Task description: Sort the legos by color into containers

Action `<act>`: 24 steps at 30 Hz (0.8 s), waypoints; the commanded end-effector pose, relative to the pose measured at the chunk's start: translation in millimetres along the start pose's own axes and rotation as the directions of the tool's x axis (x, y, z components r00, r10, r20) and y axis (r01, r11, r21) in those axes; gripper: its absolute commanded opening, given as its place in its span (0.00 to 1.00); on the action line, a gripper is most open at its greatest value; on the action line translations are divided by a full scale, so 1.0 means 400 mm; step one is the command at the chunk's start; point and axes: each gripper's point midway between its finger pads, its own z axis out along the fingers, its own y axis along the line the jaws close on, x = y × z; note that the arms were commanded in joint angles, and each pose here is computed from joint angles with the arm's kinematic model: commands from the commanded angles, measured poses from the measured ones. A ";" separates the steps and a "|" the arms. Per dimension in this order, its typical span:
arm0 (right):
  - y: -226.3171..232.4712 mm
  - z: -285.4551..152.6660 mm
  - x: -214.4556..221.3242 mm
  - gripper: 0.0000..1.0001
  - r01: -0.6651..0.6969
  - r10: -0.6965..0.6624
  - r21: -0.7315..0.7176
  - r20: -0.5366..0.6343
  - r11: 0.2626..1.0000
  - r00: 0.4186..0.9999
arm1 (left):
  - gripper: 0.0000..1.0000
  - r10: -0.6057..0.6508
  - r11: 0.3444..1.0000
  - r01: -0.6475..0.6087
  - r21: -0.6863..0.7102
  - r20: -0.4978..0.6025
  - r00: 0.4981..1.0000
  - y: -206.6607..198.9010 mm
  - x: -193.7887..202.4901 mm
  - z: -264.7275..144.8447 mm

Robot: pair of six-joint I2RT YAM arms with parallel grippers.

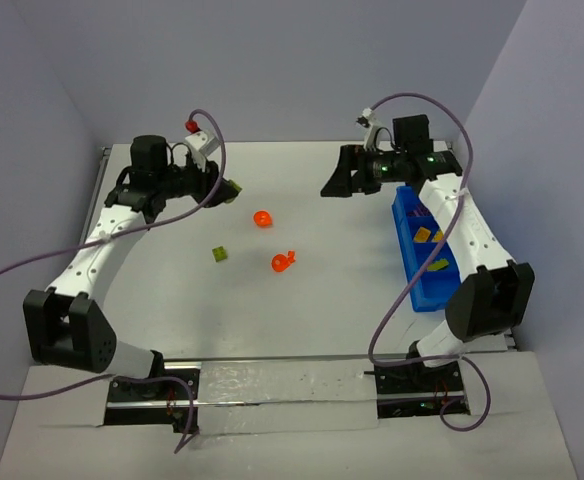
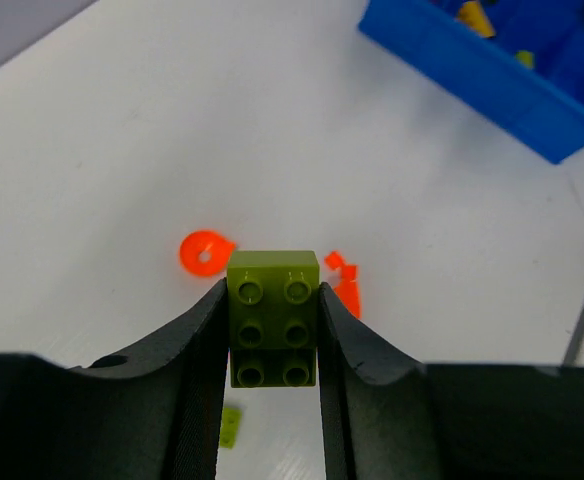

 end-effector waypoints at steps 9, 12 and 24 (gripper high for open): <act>0.217 0.134 -0.002 0.96 -0.105 0.079 -0.331 -0.091 0.938 0.993 | 0.00 0.049 0.962 -0.037 0.270 -0.035 0.998 -0.257 -0.001 0.049; 0.226 0.163 0.019 0.89 -0.125 0.084 -0.345 -0.130 0.930 0.988 | 0.00 0.058 0.959 -0.046 0.279 -0.035 0.998 -0.273 -0.012 0.055; 0.258 0.213 0.049 0.72 -0.152 0.076 -0.391 -0.202 0.908 0.976 | 0.00 0.082 0.952 -0.062 0.301 -0.051 0.995 -0.303 -0.005 0.069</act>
